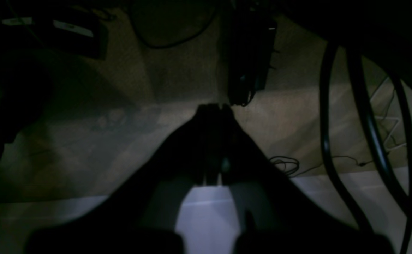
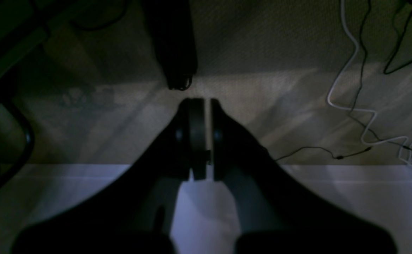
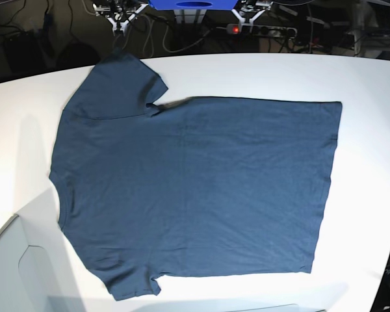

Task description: Fold the T-shirt properly

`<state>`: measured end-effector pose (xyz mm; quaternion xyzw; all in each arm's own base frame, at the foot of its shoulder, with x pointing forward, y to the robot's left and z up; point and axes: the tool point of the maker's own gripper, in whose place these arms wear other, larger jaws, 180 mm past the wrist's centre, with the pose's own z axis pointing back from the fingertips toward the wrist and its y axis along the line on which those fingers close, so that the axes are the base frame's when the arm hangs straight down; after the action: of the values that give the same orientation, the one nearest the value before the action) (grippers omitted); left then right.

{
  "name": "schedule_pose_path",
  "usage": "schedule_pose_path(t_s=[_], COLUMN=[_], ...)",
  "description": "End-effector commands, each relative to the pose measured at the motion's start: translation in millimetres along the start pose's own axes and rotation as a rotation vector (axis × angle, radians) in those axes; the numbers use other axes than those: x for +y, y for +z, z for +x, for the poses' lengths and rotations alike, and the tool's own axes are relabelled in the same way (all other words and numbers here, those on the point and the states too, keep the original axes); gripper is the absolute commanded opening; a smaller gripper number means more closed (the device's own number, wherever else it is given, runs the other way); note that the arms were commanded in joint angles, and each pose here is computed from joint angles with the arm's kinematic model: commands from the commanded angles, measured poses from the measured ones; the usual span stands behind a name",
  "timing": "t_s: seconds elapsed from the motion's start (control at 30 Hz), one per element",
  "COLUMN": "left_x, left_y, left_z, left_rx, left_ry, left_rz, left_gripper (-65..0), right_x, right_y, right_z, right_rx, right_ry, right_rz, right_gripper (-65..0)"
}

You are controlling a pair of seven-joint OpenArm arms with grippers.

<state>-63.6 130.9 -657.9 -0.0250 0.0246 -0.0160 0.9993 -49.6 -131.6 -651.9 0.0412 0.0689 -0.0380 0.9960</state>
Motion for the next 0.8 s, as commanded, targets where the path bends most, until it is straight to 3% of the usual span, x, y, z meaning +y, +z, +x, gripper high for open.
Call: schedule_pose_path(t_s=[0.0, 0.77], left_x=[0.9, 0.6], left_y=[0.3, 0.3], left_z=[-3.6, -3.6], left_rx=[0.006, 0.006], left_ry=[-0.001, -0.004], left_rz=[0.002, 0.002], left_gripper=[-65.0, -65.0], right_x=[2.2, 1.7], right_y=[0.1, -0.2], right_z=[-6.0, -13.1], right_rx=[0.014, 0.023], right_ry=[0.009, 0.008], right_rz=[0.019, 0.018], right_gripper=[-65.0, -65.0])
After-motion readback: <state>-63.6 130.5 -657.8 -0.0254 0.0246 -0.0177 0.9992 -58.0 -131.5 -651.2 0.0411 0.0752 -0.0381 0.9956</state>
